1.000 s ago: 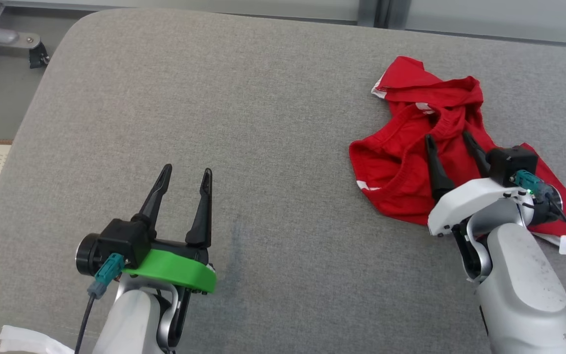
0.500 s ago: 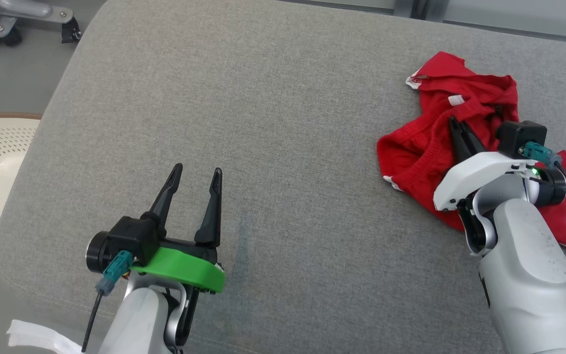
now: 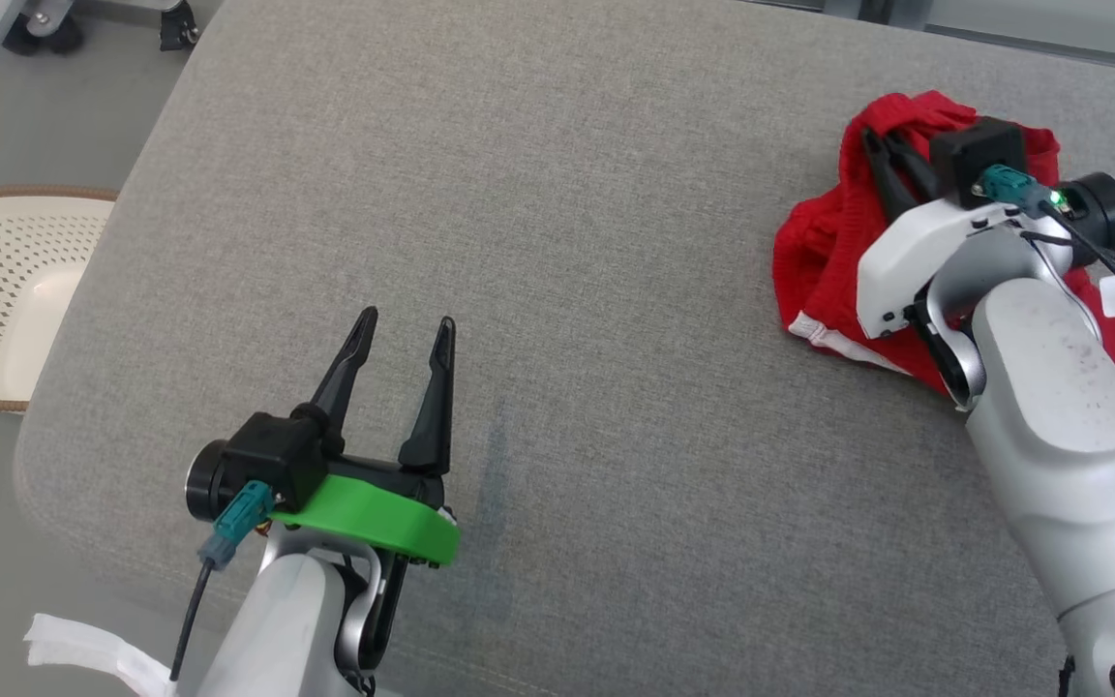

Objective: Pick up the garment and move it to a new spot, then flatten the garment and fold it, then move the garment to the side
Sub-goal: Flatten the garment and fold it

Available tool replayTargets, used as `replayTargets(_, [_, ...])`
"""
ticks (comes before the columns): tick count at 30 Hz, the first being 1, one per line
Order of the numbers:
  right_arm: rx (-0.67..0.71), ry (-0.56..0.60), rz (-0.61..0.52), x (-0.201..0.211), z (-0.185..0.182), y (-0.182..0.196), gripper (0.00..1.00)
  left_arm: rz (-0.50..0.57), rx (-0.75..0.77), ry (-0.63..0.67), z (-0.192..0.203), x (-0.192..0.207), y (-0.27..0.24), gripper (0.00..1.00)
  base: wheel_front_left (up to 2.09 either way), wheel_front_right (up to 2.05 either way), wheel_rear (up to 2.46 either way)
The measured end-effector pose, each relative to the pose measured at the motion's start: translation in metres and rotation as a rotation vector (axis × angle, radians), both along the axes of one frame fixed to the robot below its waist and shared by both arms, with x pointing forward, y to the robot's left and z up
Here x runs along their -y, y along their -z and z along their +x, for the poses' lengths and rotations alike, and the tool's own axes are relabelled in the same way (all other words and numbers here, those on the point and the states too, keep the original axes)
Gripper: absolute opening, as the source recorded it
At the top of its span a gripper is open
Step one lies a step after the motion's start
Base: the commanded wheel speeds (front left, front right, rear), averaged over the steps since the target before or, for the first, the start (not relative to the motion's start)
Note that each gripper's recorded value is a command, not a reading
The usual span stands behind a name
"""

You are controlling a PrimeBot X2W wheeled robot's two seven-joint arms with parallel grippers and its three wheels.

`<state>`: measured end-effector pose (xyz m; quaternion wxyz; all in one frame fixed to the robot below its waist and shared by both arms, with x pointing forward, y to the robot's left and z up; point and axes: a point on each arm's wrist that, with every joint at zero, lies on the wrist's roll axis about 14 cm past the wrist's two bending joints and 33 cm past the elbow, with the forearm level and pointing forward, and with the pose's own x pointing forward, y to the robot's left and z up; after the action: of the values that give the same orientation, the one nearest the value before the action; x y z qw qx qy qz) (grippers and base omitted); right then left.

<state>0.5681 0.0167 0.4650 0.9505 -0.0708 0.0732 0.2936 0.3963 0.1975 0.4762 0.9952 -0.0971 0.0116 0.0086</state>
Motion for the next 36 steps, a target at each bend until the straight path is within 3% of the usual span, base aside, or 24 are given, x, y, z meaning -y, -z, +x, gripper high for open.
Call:
replayTargets(8, [-0.005,-0.075,-0.132,-0.010,0.015,0.019,0.00,0.001,-0.016,-0.005,0.003,-0.002,0.005,1.00,0.00,0.00,0.00])
replayTargets(10, [-0.034,-0.068,-0.145,-0.007,0.015,0.027,1.00,0.001,-0.018,-0.008,0.003,-0.003,0.006,1.00,0.00,0.00,0.00])
replayTargets(21, [0.011,0.015,-0.035,0.024,0.005,0.011,1.00,0.018,0.023,0.049,0.015,0.014,-0.004,1.00,0.00,0.00,0.00])
replayTargets(26, [0.045,0.093,0.068,0.052,-0.007,-0.008,1.00,0.003,0.057,0.097,0.020,0.030,-0.013,1.00,0.00,0.00,0.00])
replayTargets(36, [0.149,0.319,0.239,0.142,-0.071,-0.037,1.00,-0.049,0.106,0.213,0.028,0.071,-0.027,1.00,0.00,0.00,0.00])
